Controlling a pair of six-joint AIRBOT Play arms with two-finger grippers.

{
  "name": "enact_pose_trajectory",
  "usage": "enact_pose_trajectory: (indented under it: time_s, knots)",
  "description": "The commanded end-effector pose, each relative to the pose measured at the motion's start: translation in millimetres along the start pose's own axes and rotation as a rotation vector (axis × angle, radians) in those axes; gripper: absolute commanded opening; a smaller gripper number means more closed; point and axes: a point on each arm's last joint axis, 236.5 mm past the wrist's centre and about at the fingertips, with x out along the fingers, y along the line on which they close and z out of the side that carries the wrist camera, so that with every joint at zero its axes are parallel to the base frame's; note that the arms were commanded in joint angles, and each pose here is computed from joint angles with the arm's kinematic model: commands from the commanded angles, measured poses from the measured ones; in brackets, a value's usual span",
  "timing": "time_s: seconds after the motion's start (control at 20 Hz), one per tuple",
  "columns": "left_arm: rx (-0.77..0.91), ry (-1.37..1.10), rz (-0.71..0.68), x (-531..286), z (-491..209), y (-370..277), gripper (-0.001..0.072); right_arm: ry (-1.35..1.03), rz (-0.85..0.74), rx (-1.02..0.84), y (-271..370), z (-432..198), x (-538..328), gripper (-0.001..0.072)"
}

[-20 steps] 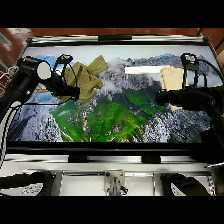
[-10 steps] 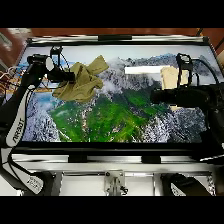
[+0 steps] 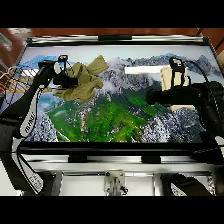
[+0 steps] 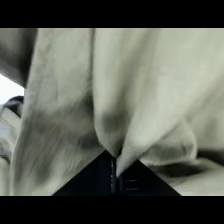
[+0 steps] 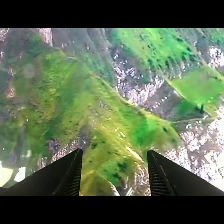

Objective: Fold the shirts.

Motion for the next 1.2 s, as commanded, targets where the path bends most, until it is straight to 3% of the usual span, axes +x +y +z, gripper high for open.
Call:
enact_pose_trajectory:
  time_s: [0.0,0.15,0.4,0.65,0.8,0.85,0.95,1.0,1.15]
  knots:
    - [0.113,-0.054,-0.010,-69,26,-11,0.0032,-0.024,-0.030,-0.041,-5,9,-7,0.0519]
    - [0.167,-0.264,-0.057,-184,43,-49,0.0032,-0.135,-0.105,-0.113,-13,44,-53,0.0519]
    - [0.345,-0.409,-0.268,-313,-19,-163,0.0032,-0.454,-0.212,-0.109,-21,105,-186,0.0519]
    - [0.495,-0.276,-0.452,-297,-104,-291,0.0032,-0.683,-0.210,-0.042,-23,113,-282,0.0519]
    - [0.536,-0.121,-0.455,-241,-161,-332,0.0035,-0.614,-0.232,-0.019,-32,91,-282,0.0519]
    - [0.557,-0.081,-0.443,-225,-175,-337,0.0079,-0.552,-0.252,-0.015,-37,80,-274,0.0519]
    - [0.559,-0.046,-0.410,-206,-179,-332,0.0469,-0.438,-0.288,-0.023,-45,60,-259,0.0520]
    - [0.540,-0.061,-0.389,-206,-167,-320,0.0555,-0.397,-0.301,-0.028,-48,54,-253,0.0520]
    - [0.475,-0.130,-0.262,-220,-111,-246,0.0554,-0.279,-0.310,-0.053,-48,43,-230,0.0533]
